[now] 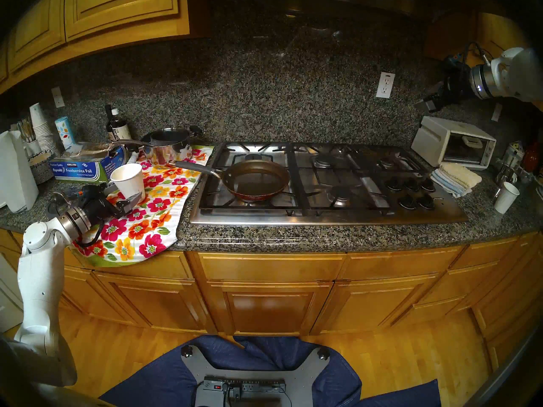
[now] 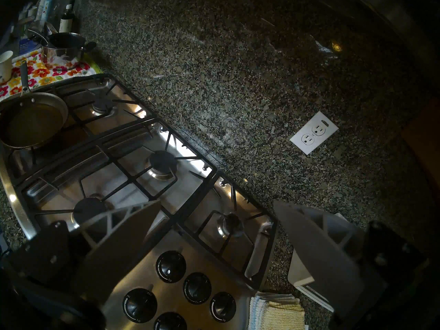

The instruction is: Pick up the water cup, pour water into the pot, turn on the stove

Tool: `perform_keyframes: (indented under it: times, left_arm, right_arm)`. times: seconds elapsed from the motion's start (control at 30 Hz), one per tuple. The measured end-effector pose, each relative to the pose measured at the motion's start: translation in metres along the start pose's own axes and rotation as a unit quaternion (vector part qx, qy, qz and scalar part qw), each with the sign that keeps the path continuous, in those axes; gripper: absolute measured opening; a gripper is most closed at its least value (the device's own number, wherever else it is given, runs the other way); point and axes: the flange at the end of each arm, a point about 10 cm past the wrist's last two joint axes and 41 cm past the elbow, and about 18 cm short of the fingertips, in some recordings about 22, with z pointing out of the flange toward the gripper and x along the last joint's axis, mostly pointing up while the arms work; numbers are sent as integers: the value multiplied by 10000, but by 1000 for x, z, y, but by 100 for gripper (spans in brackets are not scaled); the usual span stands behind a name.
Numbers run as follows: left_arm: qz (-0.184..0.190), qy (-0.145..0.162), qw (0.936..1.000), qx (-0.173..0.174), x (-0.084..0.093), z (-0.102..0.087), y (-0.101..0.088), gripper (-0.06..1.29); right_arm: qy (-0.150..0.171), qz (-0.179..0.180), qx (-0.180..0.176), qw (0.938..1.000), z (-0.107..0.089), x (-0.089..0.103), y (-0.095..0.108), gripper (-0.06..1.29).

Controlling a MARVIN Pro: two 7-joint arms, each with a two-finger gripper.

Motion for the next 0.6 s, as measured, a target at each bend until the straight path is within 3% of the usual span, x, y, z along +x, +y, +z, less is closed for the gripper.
perform_keyframes:
  times: [0.6]
  left_arm:
    - [151, -115, 9995, 251, 2, -22, -14, 121]
  right_arm:
    - [0, 0, 0, 10000, 0, 0, 0, 124]
